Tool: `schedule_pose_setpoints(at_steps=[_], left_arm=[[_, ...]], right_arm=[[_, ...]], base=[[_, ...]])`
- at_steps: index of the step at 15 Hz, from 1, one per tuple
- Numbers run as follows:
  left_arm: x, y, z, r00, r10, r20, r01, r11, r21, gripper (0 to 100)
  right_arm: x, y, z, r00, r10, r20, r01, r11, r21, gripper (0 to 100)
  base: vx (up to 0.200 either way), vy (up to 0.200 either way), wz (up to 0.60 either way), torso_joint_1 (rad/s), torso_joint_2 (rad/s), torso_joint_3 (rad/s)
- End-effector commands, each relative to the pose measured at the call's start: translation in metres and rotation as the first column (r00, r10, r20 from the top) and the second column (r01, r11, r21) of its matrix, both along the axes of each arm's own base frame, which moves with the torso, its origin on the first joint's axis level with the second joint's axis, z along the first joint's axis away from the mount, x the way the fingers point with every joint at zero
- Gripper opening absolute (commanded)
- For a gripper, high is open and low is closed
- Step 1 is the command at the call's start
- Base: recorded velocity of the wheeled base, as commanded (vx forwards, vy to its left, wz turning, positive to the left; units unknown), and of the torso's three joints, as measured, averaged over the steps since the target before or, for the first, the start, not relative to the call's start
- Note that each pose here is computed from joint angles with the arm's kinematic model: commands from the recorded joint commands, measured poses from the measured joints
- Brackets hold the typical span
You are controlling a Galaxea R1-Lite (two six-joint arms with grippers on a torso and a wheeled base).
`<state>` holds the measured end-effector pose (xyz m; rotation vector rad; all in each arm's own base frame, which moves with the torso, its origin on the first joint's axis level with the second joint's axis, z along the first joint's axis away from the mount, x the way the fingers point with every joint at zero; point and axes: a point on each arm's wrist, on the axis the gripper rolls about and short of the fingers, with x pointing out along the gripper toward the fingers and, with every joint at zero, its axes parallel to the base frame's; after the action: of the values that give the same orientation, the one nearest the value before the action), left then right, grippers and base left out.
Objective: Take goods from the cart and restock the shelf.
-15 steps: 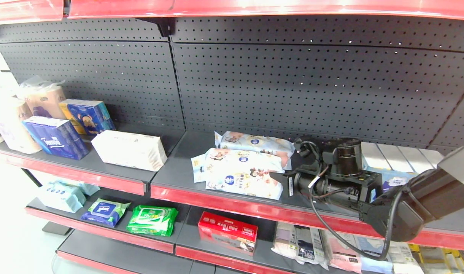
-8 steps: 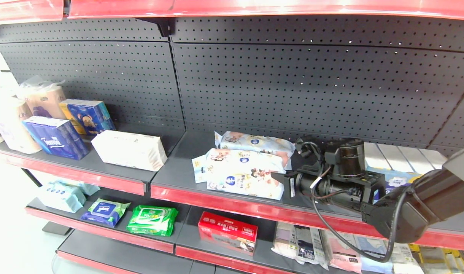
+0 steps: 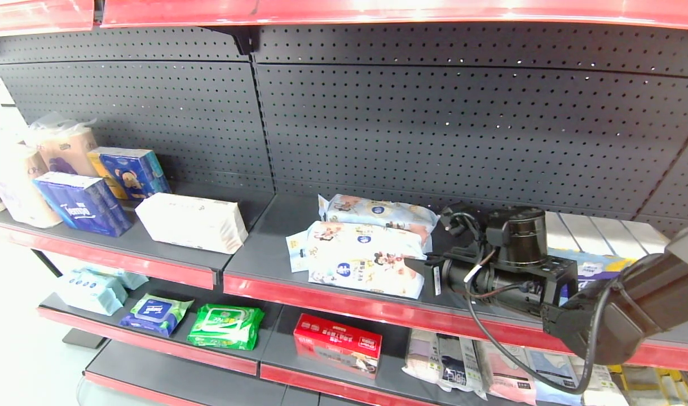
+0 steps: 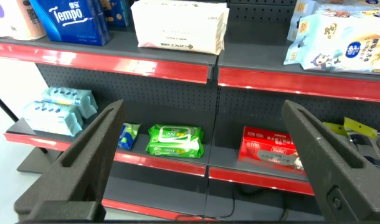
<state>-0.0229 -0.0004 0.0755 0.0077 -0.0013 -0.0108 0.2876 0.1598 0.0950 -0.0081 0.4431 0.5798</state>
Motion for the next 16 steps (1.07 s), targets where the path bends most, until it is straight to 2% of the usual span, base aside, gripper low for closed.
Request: schedule_pose_setpoints(at_steps=[1, 16], left_arm=[[0.0001, 0.0000, 0.0000, 1.000, 0.000, -0.001, 0.000, 1.000, 0.000, 100], [0.0001, 0.0000, 0.0000, 1.000, 0.000, -0.001, 0.000, 1.000, 0.000, 100]], right_arm=[[-0.0009, 0.0002, 0.0014, 1.000, 0.004, 0.006, -0.004, 1.000, 0.000, 0], [-0.0064, -0.0063, -0.0019, 1.000, 0.008, 0.007, -0.007, 0.999, -0.043, 0]], base=[[0.000, 0.000, 0.00, 0.000, 0.00, 0.000], [0.000, 0.000, 0.00, 0.000, 0.00, 0.000]])
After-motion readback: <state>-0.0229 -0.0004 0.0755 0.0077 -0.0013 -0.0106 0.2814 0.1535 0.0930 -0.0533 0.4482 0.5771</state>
